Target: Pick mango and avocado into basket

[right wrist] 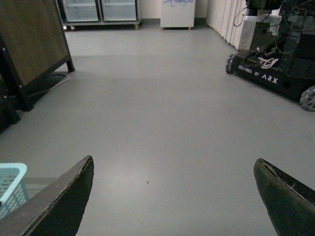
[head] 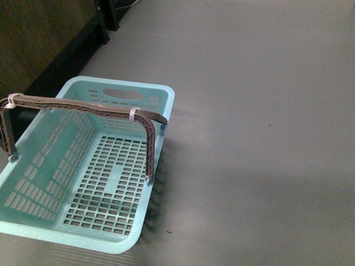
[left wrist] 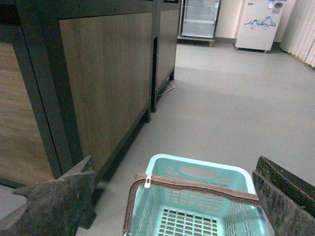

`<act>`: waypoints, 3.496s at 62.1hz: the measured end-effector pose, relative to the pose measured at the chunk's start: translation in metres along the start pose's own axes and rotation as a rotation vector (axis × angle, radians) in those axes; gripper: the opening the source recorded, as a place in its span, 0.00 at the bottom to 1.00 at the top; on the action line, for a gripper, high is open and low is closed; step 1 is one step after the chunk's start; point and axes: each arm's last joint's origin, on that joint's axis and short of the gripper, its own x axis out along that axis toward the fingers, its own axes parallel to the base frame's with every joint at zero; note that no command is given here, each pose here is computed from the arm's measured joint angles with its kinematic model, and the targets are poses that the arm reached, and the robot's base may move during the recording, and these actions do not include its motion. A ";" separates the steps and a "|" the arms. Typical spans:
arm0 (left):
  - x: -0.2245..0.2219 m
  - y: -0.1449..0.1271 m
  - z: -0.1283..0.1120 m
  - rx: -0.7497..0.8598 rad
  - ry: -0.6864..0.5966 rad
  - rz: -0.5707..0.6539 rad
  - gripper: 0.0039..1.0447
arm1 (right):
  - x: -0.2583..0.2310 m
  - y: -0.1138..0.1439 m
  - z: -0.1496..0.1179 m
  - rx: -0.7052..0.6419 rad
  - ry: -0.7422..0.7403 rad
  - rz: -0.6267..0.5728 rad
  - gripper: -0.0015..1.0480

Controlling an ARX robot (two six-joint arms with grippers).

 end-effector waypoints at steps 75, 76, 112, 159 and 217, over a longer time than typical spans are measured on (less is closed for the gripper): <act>0.143 -0.029 -0.066 -0.951 0.620 0.263 0.93 | 0.000 0.000 0.000 0.000 0.000 0.000 0.92; 0.149 -0.032 -0.070 -0.950 0.632 0.268 0.93 | 0.000 0.000 0.000 0.000 0.000 0.000 0.92; 0.243 -0.086 -0.143 -1.022 0.693 0.273 0.93 | 0.000 0.000 0.000 0.000 0.000 -0.001 0.92; 0.262 -0.085 -0.142 -1.185 0.656 0.382 0.04 | 0.000 0.000 0.000 0.000 0.000 0.000 0.92; 0.101 -0.017 0.085 -1.477 0.278 0.253 0.04 | 0.000 0.000 0.000 0.000 0.000 -0.001 0.92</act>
